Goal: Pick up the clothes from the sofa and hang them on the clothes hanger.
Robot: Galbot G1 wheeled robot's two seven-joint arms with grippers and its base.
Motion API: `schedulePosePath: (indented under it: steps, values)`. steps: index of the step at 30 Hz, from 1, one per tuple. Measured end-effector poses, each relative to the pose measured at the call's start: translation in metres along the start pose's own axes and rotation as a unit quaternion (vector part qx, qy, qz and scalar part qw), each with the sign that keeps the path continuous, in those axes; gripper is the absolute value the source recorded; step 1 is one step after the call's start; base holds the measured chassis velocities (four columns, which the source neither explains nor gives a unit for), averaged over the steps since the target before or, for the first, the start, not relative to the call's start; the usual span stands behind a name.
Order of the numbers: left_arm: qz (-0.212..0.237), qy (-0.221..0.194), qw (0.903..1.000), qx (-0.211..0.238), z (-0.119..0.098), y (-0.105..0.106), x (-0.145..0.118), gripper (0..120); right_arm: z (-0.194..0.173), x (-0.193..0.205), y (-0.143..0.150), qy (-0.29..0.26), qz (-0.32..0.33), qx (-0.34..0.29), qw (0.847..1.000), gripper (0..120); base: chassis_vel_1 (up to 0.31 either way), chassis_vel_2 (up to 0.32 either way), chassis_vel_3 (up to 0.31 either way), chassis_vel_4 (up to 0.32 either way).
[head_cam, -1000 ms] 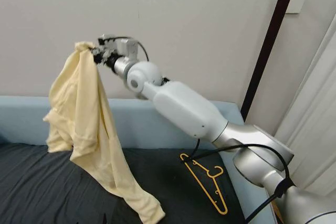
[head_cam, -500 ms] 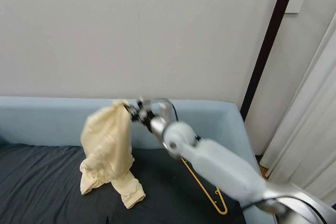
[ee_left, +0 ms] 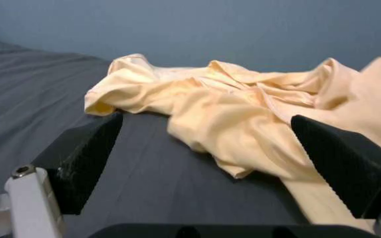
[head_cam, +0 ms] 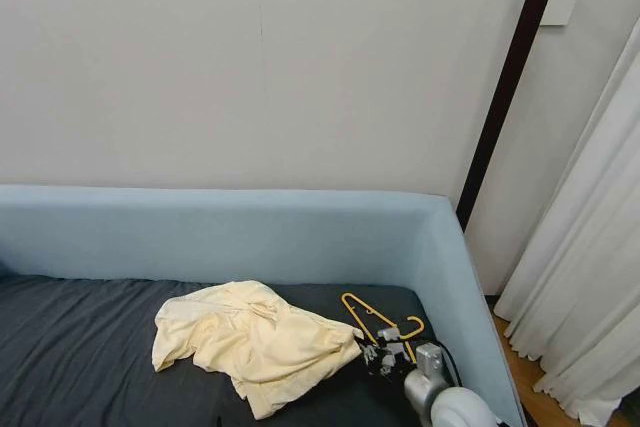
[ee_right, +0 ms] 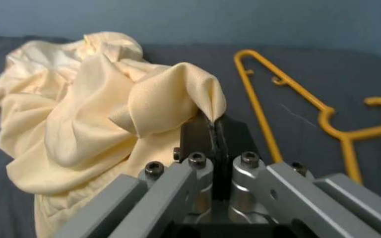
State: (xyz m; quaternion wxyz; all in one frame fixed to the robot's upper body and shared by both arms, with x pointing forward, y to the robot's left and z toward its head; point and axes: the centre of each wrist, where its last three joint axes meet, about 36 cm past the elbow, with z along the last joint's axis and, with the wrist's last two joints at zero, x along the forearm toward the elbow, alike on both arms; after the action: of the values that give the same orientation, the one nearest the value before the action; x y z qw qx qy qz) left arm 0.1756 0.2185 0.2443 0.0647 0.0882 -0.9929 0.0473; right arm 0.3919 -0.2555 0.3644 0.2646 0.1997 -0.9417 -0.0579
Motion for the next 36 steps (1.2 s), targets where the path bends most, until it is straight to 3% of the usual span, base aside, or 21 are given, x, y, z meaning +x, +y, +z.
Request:
schedulePosePath:
  steps: [9, 16, 20, 29, 33, 36]
  values:
    - [0.013, 0.0, 0.9999, -0.007, -0.001, -0.002, -0.001, 100, 0.043, 0.033, -0.041, 0.06, 0.055, 0.014, 0.997, 0, 0.0, 0.0, 0.0, 0.0]
    - [0.013, 0.003, 0.9999, -0.009, 0.001, -0.001, 0.002, 100, 0.063, 0.02, -0.039, 0.066, 0.073, 0.022, 0.995, 2, 0.0, 0.0, 0.0, 0.0]
    - [0.014, 0.001, 0.9998, -0.014, 0.0, 0.004, 0.001, 100, 0.058, 0.018, -0.038, 0.053, 0.089, 0.039, 0.994, 22, 0.0, 0.0, 0.0, 0.0]
    - [0.018, -0.003, 0.9996, -0.023, 0.0, 0.01, -0.004, 100, 0.052, 0.045, -0.046, 0.054, 0.114, 0.091, 0.988, 52, 0.0, 0.0, 0.0, 0.0]
    - [0.015, -0.004, 0.9996, -0.024, 0.002, 0.012, -0.003, 100, 0.039, 0.049, -0.034, 0.035, 0.103, 0.087, 0.99, 65, 0.0, 0.0, 0.0, 0.0]
    - [0.014, 0.001, 0.9996, -0.025, 0.006, 0.012, -0.001, 100, 0.013, 0.043, -0.01, -0.004, 0.076, 0.068, 0.995, 79, 0.0, 0.0, 0.0, 0.0]
